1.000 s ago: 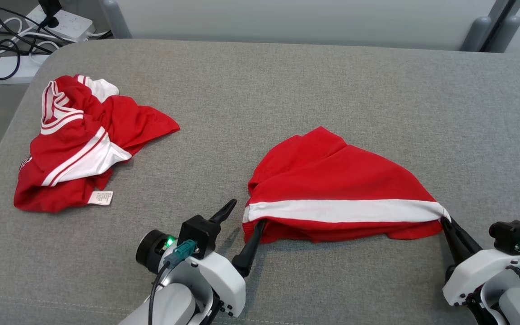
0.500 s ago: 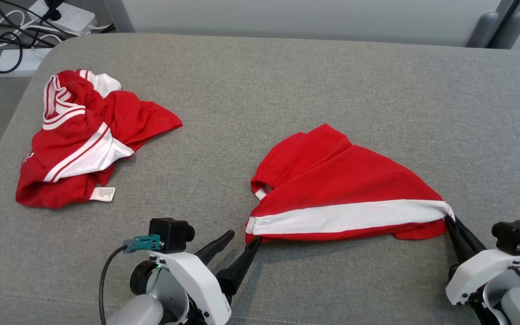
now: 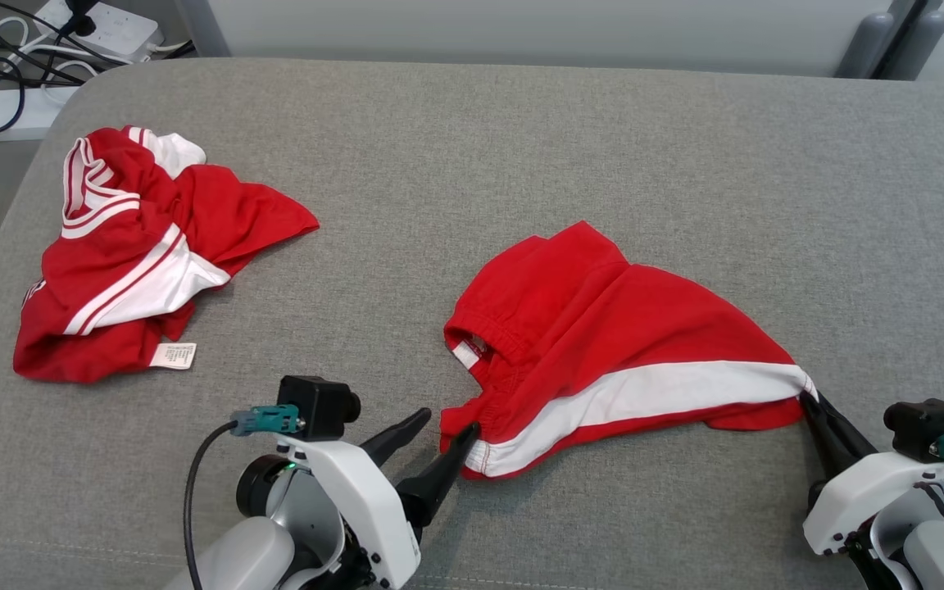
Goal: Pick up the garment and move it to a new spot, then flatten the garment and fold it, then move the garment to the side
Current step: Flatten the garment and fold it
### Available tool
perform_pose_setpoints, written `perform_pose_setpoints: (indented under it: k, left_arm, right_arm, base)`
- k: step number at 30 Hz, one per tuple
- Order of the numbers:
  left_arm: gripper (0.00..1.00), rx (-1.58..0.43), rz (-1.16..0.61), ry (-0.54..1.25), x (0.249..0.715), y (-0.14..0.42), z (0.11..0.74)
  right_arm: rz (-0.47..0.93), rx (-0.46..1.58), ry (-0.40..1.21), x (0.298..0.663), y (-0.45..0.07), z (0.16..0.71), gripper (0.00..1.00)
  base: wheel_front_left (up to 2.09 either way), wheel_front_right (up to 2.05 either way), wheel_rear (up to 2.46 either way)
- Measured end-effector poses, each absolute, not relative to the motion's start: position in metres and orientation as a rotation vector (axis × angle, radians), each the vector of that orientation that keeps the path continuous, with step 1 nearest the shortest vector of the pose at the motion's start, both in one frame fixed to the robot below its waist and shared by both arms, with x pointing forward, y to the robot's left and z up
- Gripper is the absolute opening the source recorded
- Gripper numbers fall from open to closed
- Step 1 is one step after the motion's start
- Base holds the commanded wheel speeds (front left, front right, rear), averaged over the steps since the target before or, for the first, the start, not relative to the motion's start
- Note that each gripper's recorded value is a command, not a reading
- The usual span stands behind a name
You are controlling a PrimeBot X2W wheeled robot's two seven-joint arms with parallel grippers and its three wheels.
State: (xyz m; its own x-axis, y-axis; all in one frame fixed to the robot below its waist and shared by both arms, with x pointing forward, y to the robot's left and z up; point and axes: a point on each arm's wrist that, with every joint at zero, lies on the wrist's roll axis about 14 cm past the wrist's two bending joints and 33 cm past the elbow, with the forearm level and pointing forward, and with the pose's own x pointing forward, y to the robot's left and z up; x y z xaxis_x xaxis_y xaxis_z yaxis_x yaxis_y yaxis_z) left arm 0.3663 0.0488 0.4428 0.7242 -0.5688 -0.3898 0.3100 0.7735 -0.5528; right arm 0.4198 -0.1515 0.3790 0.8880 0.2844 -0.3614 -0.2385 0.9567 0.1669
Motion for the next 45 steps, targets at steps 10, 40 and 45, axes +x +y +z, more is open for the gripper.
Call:
perform_pose_setpoints:
  k: [10,40,45]
  left_arm:
    - [1.0,-0.456,-0.614,0.667,0.347,0.027,0.433]
    - [0.0,-0.441,-0.704,0.713,0.328,0.006,0.422]
    - [0.0,-0.455,-0.697,0.615,0.342,0.009,0.44]
  right_arm:
    - [0.264,0.119,0.397,0.42,-0.155,0.377,0.0]
    - [0.26,0.108,0.387,0.419,-0.161,0.382,0.0]
    - [0.256,0.106,0.372,0.421,-0.164,0.387,0.0]
  base:
    - [0.0,0.0,0.0]
    - [0.0,0.0,0.0]
    - [0.0,0.0,0.0]
